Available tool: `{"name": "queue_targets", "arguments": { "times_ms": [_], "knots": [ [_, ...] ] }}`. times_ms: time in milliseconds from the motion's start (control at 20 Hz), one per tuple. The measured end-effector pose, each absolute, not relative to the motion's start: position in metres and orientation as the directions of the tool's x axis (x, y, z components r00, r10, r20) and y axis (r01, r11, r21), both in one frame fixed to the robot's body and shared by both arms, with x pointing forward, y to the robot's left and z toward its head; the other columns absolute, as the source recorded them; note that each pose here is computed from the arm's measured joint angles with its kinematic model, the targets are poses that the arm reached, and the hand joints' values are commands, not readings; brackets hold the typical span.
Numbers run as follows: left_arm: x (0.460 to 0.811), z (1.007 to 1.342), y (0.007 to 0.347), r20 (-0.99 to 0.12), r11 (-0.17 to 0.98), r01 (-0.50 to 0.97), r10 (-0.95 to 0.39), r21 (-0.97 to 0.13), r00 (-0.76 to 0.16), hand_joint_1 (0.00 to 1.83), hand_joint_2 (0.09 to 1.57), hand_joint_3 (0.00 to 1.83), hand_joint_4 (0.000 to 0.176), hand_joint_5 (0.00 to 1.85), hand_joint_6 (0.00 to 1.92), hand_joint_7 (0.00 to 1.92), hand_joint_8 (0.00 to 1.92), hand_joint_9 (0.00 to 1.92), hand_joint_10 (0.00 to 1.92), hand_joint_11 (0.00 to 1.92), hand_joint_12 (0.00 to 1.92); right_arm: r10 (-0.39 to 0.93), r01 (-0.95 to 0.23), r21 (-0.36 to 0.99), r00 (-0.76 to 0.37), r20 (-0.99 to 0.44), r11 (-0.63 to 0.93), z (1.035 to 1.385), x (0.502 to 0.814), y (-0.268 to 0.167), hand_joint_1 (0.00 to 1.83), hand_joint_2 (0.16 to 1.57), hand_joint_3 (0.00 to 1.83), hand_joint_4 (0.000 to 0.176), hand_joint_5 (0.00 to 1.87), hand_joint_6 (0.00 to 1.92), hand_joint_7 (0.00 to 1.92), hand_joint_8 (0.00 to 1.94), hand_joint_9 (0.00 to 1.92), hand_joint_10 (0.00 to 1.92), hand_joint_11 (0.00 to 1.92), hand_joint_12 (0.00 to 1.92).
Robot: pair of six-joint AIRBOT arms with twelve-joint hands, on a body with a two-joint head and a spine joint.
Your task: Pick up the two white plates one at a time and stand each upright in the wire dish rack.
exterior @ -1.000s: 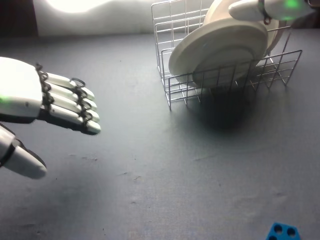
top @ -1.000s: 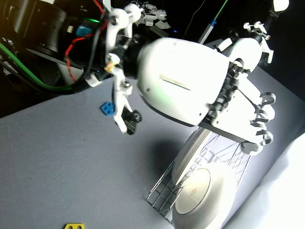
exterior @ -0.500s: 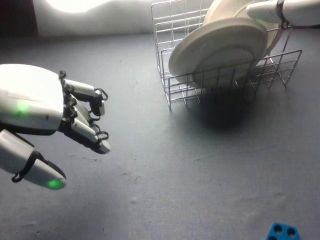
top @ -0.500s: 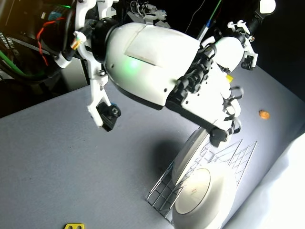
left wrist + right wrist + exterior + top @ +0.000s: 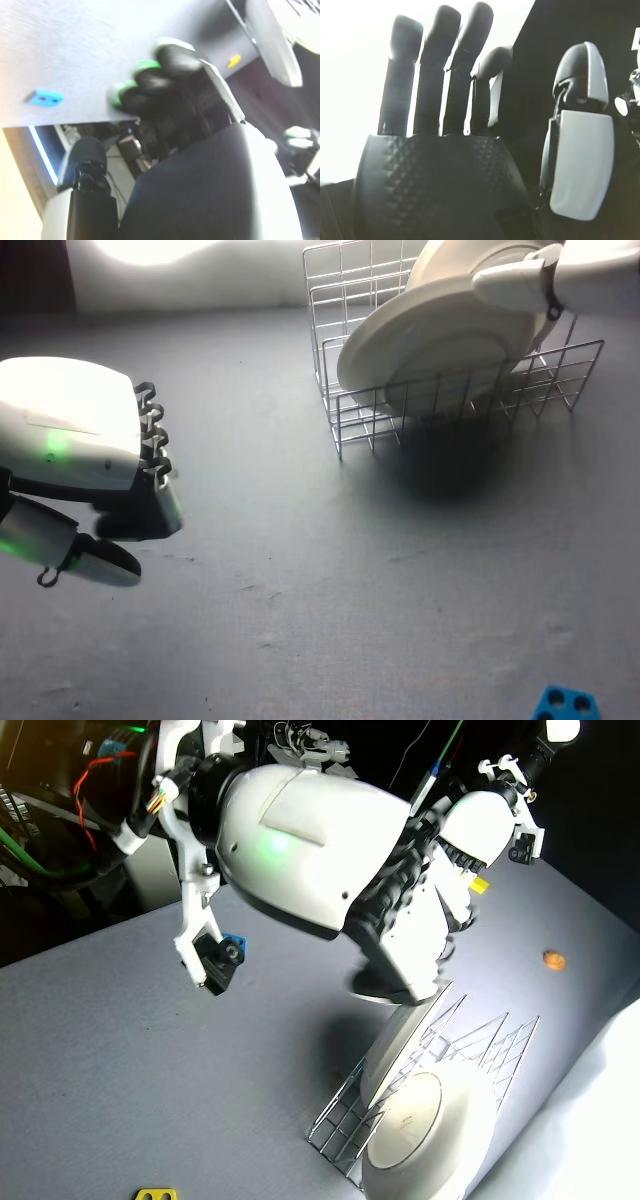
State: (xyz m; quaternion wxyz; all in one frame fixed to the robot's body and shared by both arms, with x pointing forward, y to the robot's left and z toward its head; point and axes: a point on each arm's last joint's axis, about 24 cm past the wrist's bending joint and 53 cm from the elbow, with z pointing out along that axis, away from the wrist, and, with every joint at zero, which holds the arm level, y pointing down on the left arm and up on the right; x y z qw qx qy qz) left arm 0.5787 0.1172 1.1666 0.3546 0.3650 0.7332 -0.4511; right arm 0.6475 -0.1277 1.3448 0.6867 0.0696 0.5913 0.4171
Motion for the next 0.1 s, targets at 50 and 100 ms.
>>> {"name": "queue_targets", "arguments": {
  "times_ms": [50,100],
  "knots": [
    [0.5779,1.1667,0.1165,-0.848,0.324,0.855,0.215,-0.405,-0.484,0.57,1.26,0.00,0.000,1.56,1.92,1.69,1.92,1.74,1.92,1.80,1.92,0.656,-0.493,0.593,-0.058,-0.753,0.637,1.3436,0.6470,-0.1245,0.53,0.90,0.00,0.000,1.24,1.92,1.40,1.94,1.39,1.92,1.47,1.92],
    [0.5774,1.1669,0.1162,-0.848,0.323,0.854,0.215,-0.407,-0.485,0.55,1.25,0.00,0.000,1.56,1.92,1.69,1.92,1.75,1.92,1.81,1.92,0.654,-0.496,0.594,-0.066,-0.753,0.634,1.3425,0.6467,-0.1219,0.49,0.89,0.00,0.000,1.28,1.92,1.43,1.94,1.42,1.92,1.48,1.92]
  ]
}}
